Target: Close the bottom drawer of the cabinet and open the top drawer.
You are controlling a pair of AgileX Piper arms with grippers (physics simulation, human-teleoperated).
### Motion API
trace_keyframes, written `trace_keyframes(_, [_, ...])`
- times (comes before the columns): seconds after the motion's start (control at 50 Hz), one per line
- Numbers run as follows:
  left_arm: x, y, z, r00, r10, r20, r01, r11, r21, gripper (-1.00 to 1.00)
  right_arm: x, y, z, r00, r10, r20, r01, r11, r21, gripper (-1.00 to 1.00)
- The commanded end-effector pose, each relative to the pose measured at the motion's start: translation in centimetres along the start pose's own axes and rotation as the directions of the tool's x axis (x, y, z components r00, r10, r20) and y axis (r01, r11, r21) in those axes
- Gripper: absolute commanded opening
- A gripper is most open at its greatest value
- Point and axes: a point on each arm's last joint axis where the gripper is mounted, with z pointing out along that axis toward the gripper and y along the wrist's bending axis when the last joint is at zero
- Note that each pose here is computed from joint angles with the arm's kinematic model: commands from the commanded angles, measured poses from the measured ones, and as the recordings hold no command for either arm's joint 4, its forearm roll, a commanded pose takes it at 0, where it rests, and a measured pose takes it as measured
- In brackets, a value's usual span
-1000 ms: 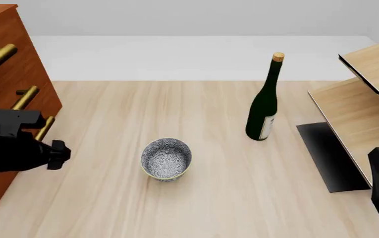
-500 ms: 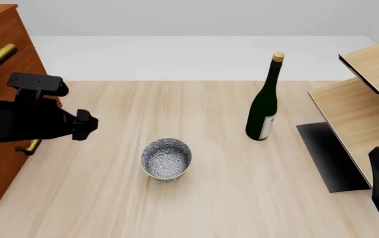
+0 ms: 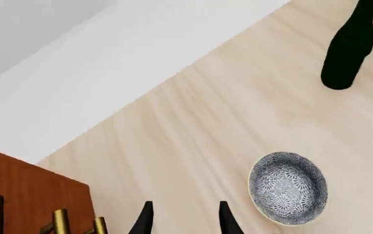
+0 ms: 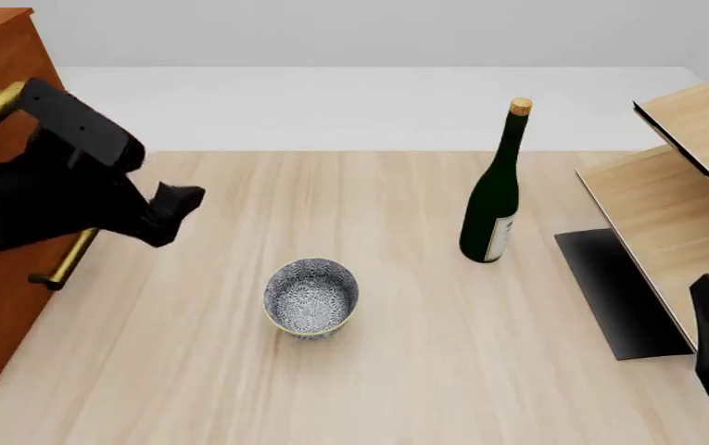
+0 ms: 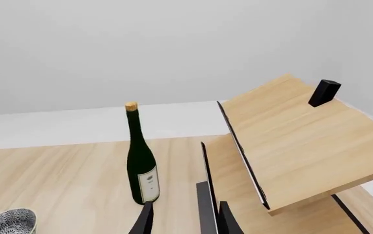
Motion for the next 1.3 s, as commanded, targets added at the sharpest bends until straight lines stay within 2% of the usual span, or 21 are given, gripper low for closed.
trace_keyframes(0.02, [-0.9,-1.6,-0.2,0.98,0.188,0.068,-0.191,0.981,0.043,1.0,0.0,0.0,0.0,1.0,-0.001,-0.001,0.001,1.0,0.0,1.0])
trace_keyframes(0.08, [-2.0,-1.5,-0.2,0.986,0.156,0.055,-0.159,0.985,0.061,1.0,0.0,0.0,0.0,1.0,0.0,0.0,0.0,1.0,-0.001,1.0])
trace_keyframes(0.14, [-2.9,-1.7,-0.7,0.974,0.21,0.083,-0.216,0.974,0.065,1.0,0.0,0.0,0.0,1.0,0.0,0.0,0.0,1.0,-0.001,1.0])
trace_keyframes(0.24, [-3.6,-1.4,-0.9,0.97,0.233,0.072,-0.238,0.969,0.07,1.0,0.0,0.0,0.0,1.0,0.0,-0.001,0.0,1.0,-0.002,1.0])
trace_keyframes(0.34, [-1.2,-0.1,-0.8,0.915,0.402,-0.005,-0.402,0.915,0.029,1.0,0.0,0.0,0.0,1.0,0.002,-0.001,-0.002,1.0,-0.002,1.0])
trace_keyframes(0.44, [-1.1,0.8,-1.8,0.894,0.448,-0.03,-0.447,0.894,0.013,1.0,0.0,0.0,0.0,1.0,0.003,-0.001,-0.003,1.0,-0.002,1.0])
trace_keyframes(0.58, [3.3,2.5,-3.3,0.811,0.565,-0.153,-0.577,0.815,-0.053,1.0,0.0,0.0,0.0,1.0,0.004,-0.002,-0.004,1.0,-0.006,1.0])
trace_keyframes(0.68, [3.7,2.8,-3.9,0.791,0.589,-0.168,-0.606,0.792,-0.074,1.0,0.0,0.0,0.0,1.0,0.004,-0.002,-0.004,1.0,-0.005,1.0])
trace_keyframes(0.72, [4.4,3.0,-4.3,0.763,0.618,-0.19,-0.64,0.763,-0.089,1.0,0.0,0.0,0.0,1.0,0.005,-0.002,-0.005,1.0,-0.005,1.0])
trace_keyframes(0.78, [4.4,3.2,-4.4,0.749,0.632,-0.2,-0.656,0.749,-0.092,1.0,0.0,0.0,0.0,1.0,0.005,-0.003,-0.005,1.0,-0.008,1.0])
trace_keyframes(0.8, [4.6,3.2,-4.5,0.734,0.648,-0.203,-0.674,0.732,-0.1,1.0,0.0,0.0,-0.1,1.0,0.006,-0.002,-0.006,1.0,-0.008,1.0])
trace_keyframes(0.9, [3.1,4.0,-4.5,0.728,0.659,-0.189,-0.684,0.715,-0.14,1.0,0.0,0.0,0.0,1.0,0.008,-0.002,-0.008,1.0,-0.004,1.0])
trace_keyframes(0.94, [2.6,4.1,-4.2,0.734,0.655,-0.182,-0.678,0.723,-0.13,1.0,0.0,0.0,0.0,1.0,0.009,-0.003,-0.009,1.0,-0.004,1.0])
trace_keyframes(0.98, [3.5,4.6,-4.8,0.703,0.677,-0.218,-0.71,0.682,-0.174,1.0,0.0,0.0,0.0,1.0,0.01,-0.002,-0.01,1.0,-0.005,1.0])
trace_keyframes(1.02, [3.3,4.7,-4.8,0.704,0.675,-0.22,-0.709,0.684,-0.171,1.0,0.0,0.0,0.0,1.0,0.009,-0.003,-0.009,1.0,-0.005,1.0])
trace_keyframes(1.08, [3.5,5.3,-5.3,0.685,0.684,-0.251,-0.728,0.654,-0.203,1.0,0.0,0.0,0.0,1.0,0.01,-0.003,-0.01,1.0,-0.007,1.0])
trace_keyframes(1.1, [3.6,5.5,-5.5,0.677,0.687,-0.262,-0.735,0.643,-0.213,1.0,0.0,0.0,0.0,1.0,0.01,-0.003,-0.01,1.0,-0.007,1.0])
trace_keyframes(1.12, [4.1,5.7,-5.9,0.657,0.697,-0.287,-0.754,0.615,-0.233,1.0,0.0,0.0,0.0,1.0,0.011,-0.003,-0.011,1.0,-0.007,1.0])
trace_keyframes(1.18, [4.1,6.1,-6.2,0.65,0.695,-0.307,-0.76,0.602,-0.247,1.0,0.0,0.0,0.0,1.0,0.012,-0.002,-0.012,1.0,-0.007,1.0])
trace_keyframes(1.24, [4.8,6.5,-6.9,0.615,0.702,-0.358,-0.788,0.55,-0.276,1.0,0.0,0.0,-0.1,1.0,0.012,-0.002,-0.012,1.0,-0.008,1.0])
trace_keyframes(1.3, [4.2,7.1,-6.7,0.627,0.694,-0.355,-0.779,0.562,-0.278,1.0,0.0,0.0,-0.1,1.0,0.012,-0.002,-0.012,1.0,-0.007,1.0])
